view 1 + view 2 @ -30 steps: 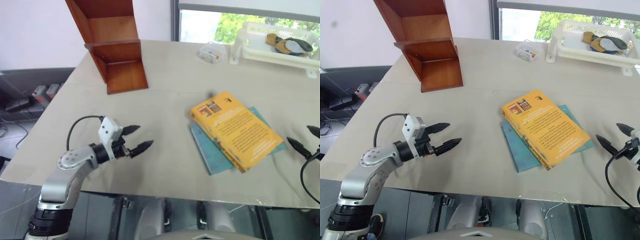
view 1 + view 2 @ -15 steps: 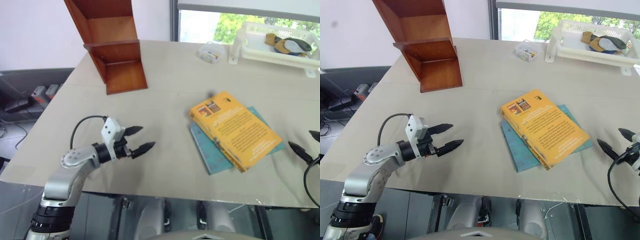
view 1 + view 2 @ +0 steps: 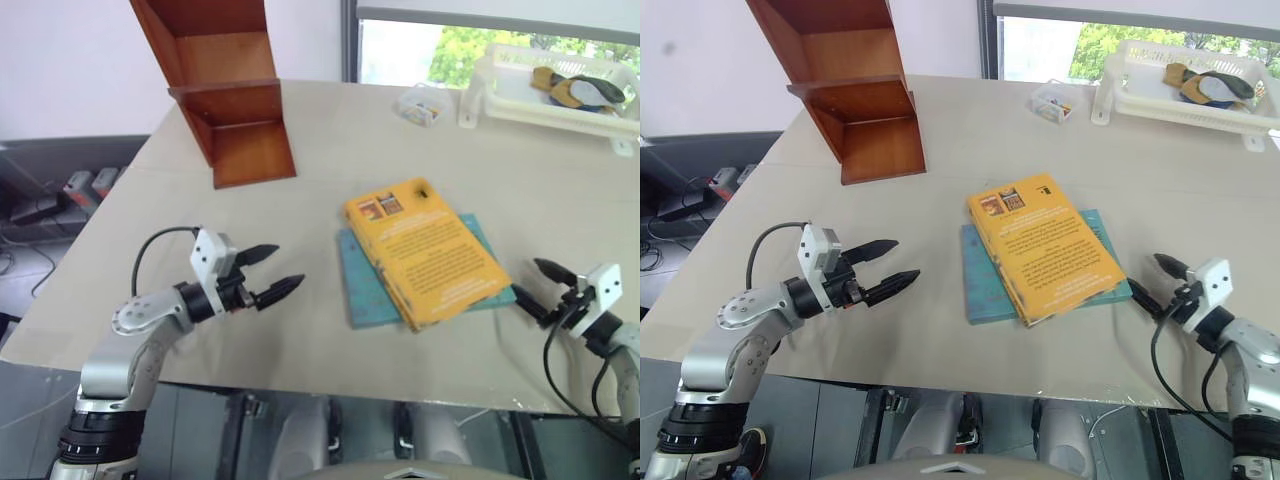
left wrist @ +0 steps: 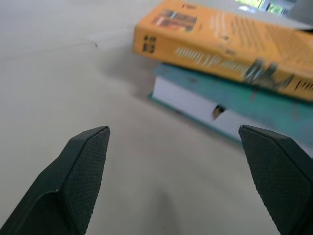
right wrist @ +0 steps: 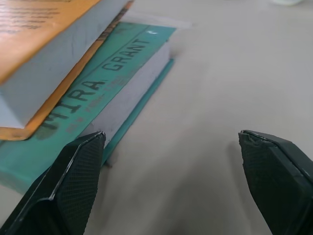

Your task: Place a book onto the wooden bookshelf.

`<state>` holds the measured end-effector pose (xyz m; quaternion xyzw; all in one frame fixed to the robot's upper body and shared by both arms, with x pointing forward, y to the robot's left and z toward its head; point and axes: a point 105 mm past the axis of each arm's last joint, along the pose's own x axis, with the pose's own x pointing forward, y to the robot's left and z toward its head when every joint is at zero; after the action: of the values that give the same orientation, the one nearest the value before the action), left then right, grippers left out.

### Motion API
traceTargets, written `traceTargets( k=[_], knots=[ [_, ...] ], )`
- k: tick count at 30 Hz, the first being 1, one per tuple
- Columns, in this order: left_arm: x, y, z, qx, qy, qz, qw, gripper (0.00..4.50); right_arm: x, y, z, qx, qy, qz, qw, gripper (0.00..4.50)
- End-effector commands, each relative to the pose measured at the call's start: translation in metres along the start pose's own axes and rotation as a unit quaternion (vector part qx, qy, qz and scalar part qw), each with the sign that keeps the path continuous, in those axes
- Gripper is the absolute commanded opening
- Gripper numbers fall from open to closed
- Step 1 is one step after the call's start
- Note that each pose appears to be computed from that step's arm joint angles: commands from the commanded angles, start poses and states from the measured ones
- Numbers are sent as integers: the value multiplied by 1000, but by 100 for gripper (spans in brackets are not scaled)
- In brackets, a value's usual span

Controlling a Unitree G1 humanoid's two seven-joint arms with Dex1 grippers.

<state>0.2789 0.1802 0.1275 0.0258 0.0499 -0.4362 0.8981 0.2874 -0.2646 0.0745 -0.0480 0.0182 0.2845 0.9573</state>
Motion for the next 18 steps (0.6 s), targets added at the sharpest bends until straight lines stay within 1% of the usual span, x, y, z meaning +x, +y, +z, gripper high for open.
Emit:
traceTargets(
  k=[1, 4, 8, 11, 14, 16, 18],
  knots=[
    [-4, -1, 14, 12, -25, -7, 1000, 445, 14, 6, 17, -17, -27, 15, 999, 450],
    [-5, -2, 18, -2, -40, -15, 999, 445, 25, 16, 21, -17, -39, 36, 998, 450],
    [-7, -3, 26, -22, -63, -27, 997, 445, 27, 20, 24, -19, -41, 44, 998, 450],
    [-10, -7, 30, -40, -72, -46, 996, 445, 21, 11, 24, -33, -29, 32, 999, 450],
    [-13, -11, 35, -48, -83, -64, 993, 445, 10, -11, 31, -65, -24, -6, 998, 450],
    [-16, -11, 38, -52, -88, -70, 992, 445, 8, -21, 42, -85, -39, -26, 995, 450],
    [-19, -9, 39, -54, -88, -73, 992, 445, 12, -26, 58, -96, -67, -37, 992, 450]
  ],
)
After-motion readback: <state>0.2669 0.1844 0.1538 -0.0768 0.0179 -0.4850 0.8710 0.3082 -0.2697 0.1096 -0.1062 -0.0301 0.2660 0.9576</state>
